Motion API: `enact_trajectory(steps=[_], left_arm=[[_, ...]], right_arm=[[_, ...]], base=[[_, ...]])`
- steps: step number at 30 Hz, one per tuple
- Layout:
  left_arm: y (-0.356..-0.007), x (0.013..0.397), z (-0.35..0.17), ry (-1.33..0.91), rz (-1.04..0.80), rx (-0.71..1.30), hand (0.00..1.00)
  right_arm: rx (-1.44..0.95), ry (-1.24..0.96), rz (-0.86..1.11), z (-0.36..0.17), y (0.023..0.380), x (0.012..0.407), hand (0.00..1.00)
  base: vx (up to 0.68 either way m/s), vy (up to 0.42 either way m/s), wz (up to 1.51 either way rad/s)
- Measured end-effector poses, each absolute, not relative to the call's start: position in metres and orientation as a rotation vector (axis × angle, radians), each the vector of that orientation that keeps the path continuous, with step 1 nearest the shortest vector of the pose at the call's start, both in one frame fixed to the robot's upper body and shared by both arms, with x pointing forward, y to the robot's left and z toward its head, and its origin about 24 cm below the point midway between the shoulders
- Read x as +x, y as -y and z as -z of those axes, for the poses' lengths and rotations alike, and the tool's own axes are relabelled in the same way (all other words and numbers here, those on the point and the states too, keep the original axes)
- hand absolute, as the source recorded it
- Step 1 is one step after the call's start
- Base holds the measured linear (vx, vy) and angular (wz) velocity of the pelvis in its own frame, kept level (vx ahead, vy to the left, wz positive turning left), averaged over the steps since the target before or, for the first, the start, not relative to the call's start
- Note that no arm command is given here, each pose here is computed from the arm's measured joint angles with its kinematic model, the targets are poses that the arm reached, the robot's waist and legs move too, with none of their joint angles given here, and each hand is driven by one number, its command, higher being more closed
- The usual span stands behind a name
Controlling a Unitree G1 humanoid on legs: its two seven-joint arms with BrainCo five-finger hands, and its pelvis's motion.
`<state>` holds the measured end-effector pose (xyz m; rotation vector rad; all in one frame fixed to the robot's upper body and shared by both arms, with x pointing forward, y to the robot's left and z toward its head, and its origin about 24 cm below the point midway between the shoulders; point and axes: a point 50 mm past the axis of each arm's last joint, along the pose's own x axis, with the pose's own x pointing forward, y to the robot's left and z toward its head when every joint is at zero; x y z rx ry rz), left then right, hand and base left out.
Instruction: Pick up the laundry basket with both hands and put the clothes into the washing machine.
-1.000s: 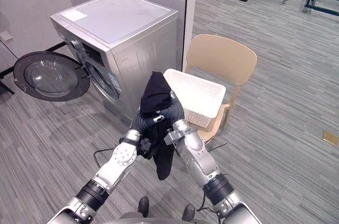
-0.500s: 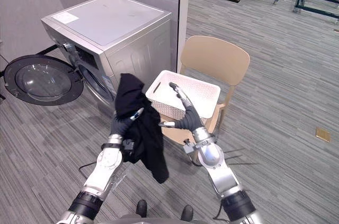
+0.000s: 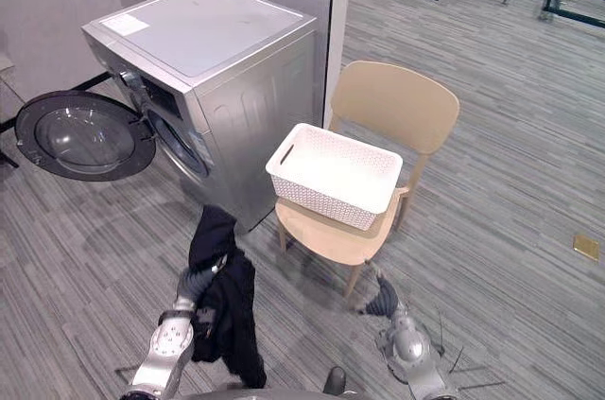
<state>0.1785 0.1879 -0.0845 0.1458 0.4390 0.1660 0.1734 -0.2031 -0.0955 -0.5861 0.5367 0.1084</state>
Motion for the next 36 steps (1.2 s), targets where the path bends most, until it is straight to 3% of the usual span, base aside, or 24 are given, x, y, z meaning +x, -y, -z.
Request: enact_trajectory(steps=[5, 11, 17, 25, 29, 36], left_arm=[[-0.198, 0.153, 0.108, -0.599, -0.229, 0.087, 1.00], [-0.196, 0.139, 0.121, -0.679, -0.262, 0.062, 1.00], [-0.198, 0.129, 0.125, -0.707, -0.276, 0.056, 1.00], [-0.204, 0.150, 0.108, -0.607, -0.238, 0.102, 1.00], [-0.195, 0.169, 0.101, -0.551, -0.182, 0.114, 1.00], [-0.176, 0.161, 0.107, -0.580, -0.129, 0.070, 1.00]], right_arm=[[-0.421, -0.745, 0.054, 0.124, 0.213, 0.146, 0.00], [-0.321, -0.750, 0.148, 0.123, 0.215, 0.159, 0.00], [-0.270, -0.704, 0.143, 0.117, 0.202, 0.177, 0.00], [-0.250, -0.623, 0.095, 0.106, 0.189, 0.191, 0.00], [-0.251, -0.607, 0.087, 0.104, 0.189, 0.191, 0.00], [-0.270, -0.590, -0.007, 0.102, 0.176, 0.195, 0.00]], base=[[0.01, 0.045, 1.21], [0.21, 0.136, 1.05], [0.21, 0.194, 0.55], [0.39, 0.127, 0.82], [0.61, -0.104, 1.01], [0.60, -0.206, 0.11]])
